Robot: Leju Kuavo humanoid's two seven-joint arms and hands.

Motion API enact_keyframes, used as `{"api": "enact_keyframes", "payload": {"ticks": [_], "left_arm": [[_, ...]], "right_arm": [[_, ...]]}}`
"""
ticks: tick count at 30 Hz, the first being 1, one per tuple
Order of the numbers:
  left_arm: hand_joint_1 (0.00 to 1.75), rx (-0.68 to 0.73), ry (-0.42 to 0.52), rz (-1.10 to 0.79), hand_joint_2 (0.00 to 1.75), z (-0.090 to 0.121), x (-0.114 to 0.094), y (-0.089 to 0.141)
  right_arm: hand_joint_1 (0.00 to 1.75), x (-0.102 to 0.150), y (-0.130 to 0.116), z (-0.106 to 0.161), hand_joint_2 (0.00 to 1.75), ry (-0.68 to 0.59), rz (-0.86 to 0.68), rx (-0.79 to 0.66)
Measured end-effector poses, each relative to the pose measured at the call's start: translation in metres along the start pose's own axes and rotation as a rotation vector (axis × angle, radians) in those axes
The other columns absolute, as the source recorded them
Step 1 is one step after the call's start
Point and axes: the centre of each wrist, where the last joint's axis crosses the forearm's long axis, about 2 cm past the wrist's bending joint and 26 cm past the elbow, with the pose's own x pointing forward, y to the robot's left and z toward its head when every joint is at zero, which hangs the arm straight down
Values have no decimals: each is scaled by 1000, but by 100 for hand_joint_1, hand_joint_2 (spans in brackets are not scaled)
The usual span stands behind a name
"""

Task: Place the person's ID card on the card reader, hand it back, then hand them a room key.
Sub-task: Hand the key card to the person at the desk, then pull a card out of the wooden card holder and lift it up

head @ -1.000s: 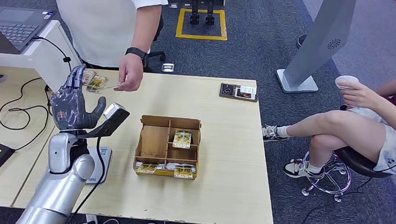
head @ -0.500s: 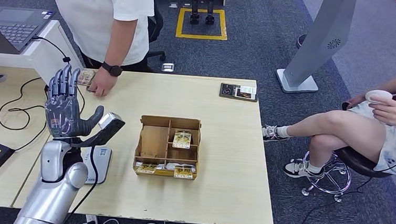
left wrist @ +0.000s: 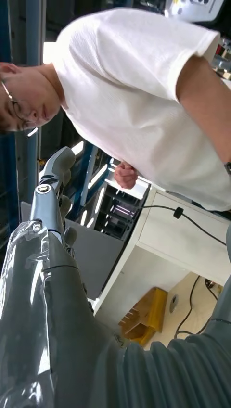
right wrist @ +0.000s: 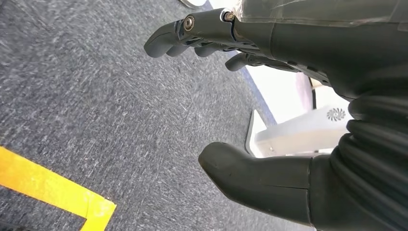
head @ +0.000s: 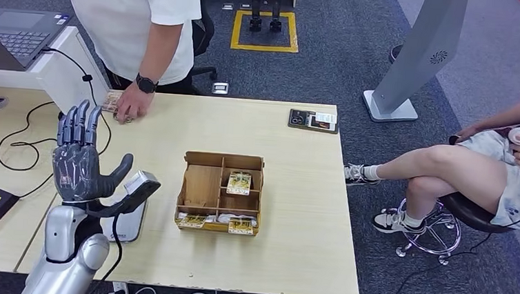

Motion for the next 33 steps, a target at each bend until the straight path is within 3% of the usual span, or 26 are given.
{"api": "enact_keyframes", "payload": {"ticks": [9, 15, 23, 33], "left_arm": [[0, 19, -112, 55, 175, 52, 13, 20], [0, 30, -179, 257, 175, 82, 27, 31], [0, 18, -268, 361, 175, 106, 57, 31], [0, -80, -294, 447, 175, 123, 84, 25]], "right_arm": [[0, -16, 6, 2, 175, 27, -44, 2], [0, -21, 7, 3, 175, 22, -67, -10], [0, -21, 7, 2, 175, 2, -88, -27], [0, -21, 7, 2, 175, 18, -88, -8]]}}
